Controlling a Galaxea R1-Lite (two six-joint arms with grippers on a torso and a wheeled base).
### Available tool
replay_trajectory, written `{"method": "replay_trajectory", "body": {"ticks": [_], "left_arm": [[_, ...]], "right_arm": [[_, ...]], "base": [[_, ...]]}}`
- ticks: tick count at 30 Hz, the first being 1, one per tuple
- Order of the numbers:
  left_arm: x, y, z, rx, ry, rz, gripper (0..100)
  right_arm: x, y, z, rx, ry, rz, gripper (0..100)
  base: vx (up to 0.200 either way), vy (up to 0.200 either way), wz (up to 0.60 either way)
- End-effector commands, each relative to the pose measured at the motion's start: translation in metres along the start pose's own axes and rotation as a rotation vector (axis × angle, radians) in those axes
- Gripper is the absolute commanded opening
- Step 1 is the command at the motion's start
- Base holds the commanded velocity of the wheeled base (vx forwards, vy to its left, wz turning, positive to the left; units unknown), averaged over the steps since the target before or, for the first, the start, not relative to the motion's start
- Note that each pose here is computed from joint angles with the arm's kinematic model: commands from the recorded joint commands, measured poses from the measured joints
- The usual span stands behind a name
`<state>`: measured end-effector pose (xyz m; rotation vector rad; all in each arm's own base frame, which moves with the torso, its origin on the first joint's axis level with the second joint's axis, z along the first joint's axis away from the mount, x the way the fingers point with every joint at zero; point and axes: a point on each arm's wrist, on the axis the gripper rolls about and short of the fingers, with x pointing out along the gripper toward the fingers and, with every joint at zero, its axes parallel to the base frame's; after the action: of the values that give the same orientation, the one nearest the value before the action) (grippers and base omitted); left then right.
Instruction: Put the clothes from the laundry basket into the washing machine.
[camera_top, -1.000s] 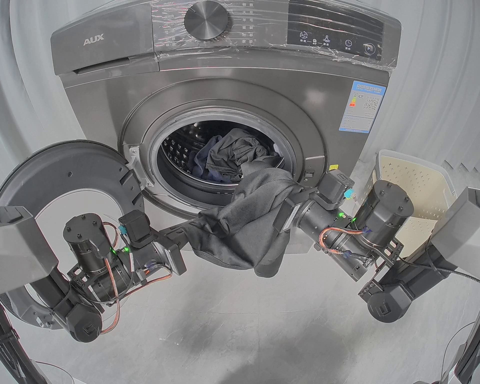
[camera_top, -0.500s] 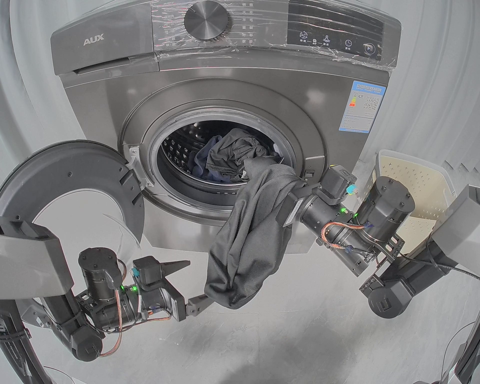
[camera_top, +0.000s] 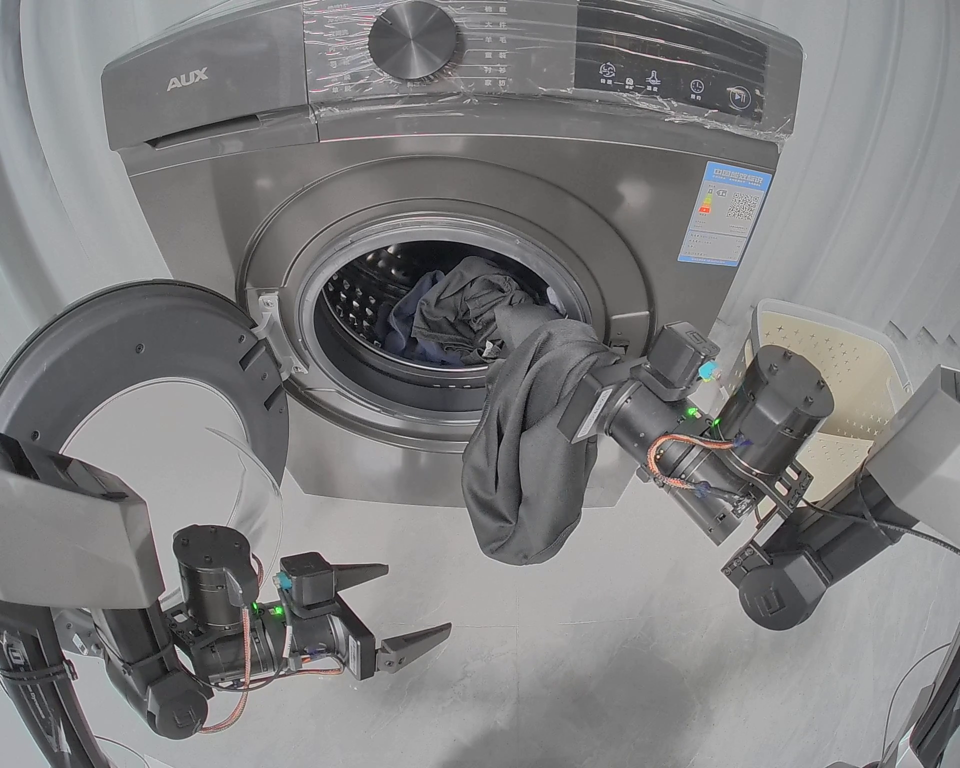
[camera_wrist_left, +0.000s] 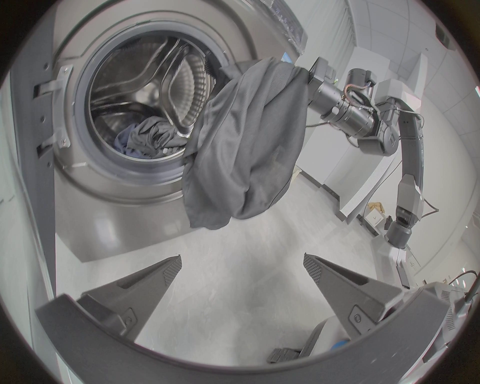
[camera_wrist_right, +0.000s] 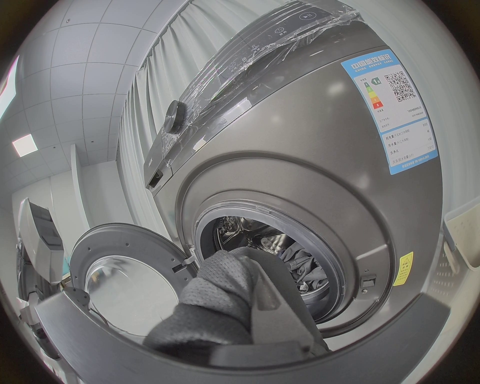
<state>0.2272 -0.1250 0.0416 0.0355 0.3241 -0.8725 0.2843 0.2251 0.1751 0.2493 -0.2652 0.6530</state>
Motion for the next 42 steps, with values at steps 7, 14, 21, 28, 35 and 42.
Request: {"method": "replay_trajectory", "body": {"ticks": [7, 14, 21, 28, 35, 42], "left_arm": [[0.020, -0.019, 0.041, 0.075, -0.173, -0.076, 100], [0.042, -0.025, 0.068, 0.047, -0.291, -0.097, 100], [0.064, -0.020, 0.073, 0.050, -0.328, -0.056, 100], [0.078, -0.013, 0.077, 0.053, -0.358, -0.035, 100], [0.090, -0.008, 0.076, 0.052, -0.368, -0.011, 100], [0.104, 0.003, 0.080, 0.052, -0.403, 0.047, 100]], "right_arm": [[-0.001, 0.022, -0.008, 0.013, 0.029, 0.054, 0], [-0.001, 0.027, -0.010, 0.017, 0.036, 0.067, 0], [-0.002, 0.033, -0.010, 0.024, 0.042, 0.084, 0], [-0.004, 0.040, -0.012, 0.027, 0.052, 0.086, 0], [-0.006, 0.044, -0.011, 0.032, 0.055, 0.096, 0], [-0.009, 0.047, -0.012, 0.033, 0.065, 0.104, 0]], "base": [[0.000, 0.000, 0.00], [0.000, 0.000, 0.00], [0.000, 0.000, 0.00], [0.000, 0.000, 0.00], [0.000, 0.000, 0.00], [0.000, 0.000, 0.00]]}}
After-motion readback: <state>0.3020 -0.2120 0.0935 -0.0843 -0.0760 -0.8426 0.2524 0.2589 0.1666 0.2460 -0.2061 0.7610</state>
